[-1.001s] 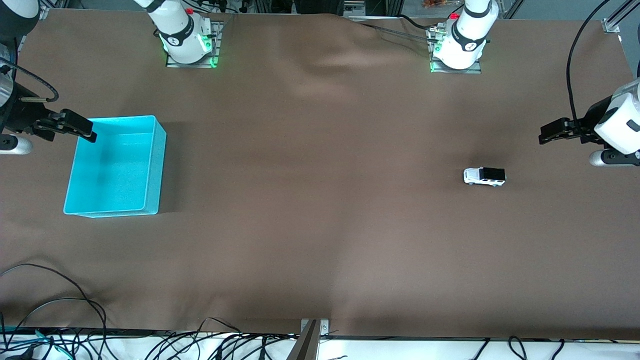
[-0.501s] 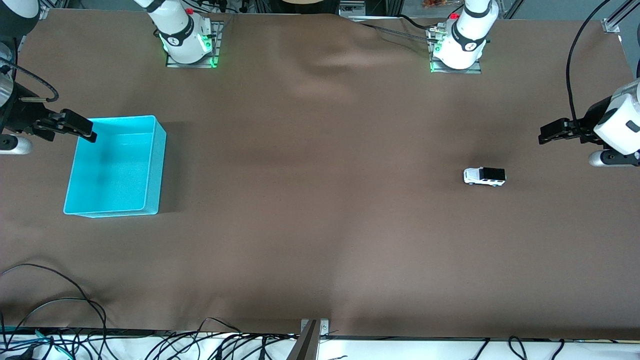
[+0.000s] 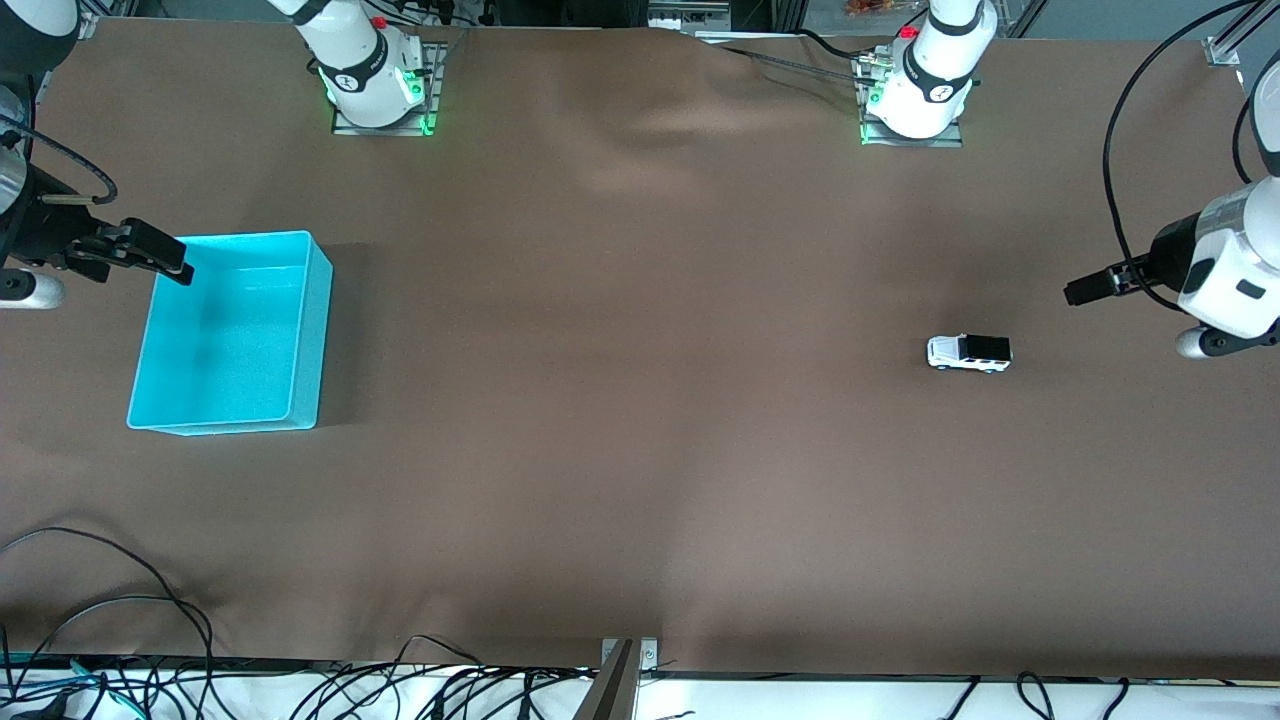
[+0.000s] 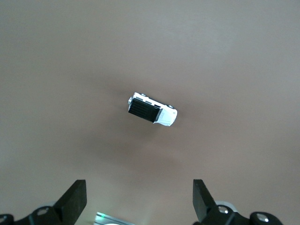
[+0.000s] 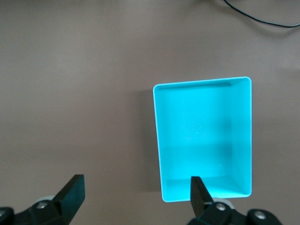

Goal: Wind and store white jeep toy

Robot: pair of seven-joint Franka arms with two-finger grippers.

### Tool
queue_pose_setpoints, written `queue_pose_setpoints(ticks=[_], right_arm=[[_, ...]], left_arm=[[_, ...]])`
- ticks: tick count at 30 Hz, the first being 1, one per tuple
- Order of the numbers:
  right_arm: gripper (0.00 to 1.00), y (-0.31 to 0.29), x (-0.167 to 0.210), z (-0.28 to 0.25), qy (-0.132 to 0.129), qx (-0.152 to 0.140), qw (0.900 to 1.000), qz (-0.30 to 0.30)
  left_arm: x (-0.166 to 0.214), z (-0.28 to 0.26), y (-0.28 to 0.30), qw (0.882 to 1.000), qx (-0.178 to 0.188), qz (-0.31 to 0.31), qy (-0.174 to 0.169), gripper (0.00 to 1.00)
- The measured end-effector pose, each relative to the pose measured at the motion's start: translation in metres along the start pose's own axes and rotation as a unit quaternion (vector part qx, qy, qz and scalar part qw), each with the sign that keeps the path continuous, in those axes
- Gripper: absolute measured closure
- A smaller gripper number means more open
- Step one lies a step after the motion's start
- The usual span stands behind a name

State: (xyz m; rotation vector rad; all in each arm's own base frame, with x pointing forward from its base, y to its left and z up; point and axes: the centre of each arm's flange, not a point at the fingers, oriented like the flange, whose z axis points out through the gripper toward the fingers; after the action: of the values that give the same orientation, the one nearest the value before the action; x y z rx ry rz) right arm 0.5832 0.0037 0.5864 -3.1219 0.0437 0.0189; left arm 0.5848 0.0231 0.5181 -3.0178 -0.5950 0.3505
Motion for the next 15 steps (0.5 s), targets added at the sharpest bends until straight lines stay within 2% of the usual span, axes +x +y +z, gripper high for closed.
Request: queue_pose_setpoints(ticks=[3,7,8,12,15], right_arm=[[0.0,0.0,0.0,0.0,0.0,0.0,1.0,0.0],[0.0,0.0,0.0,0.0,0.0,0.0,1.0,0.0],[0.0,0.0,0.0,0.0,0.0,0.0,1.0,0.0],[0.0,0.0,0.0,0.0,0.0,0.0,1.0,0.0],[0.0,0.0,0.0,0.0,0.0,0.0,1.0,0.0]], left_arm=[[0.004,0.011,0.002,0.998,0.004,-0.06,-0.009,0.0],[0.008,0.031,0.006,0.99,0.013,-0.14,-0.023,0.0],[0.011,0.046,0.007,0.981,0.017,-0.189,-0.026,0.0],[0.014,0.055,0.007,0.972,0.015,-0.235,-0.022,0.0],[0.019,0.072,0.008,0.954,0.011,-0.301,-0.013,0.0]])
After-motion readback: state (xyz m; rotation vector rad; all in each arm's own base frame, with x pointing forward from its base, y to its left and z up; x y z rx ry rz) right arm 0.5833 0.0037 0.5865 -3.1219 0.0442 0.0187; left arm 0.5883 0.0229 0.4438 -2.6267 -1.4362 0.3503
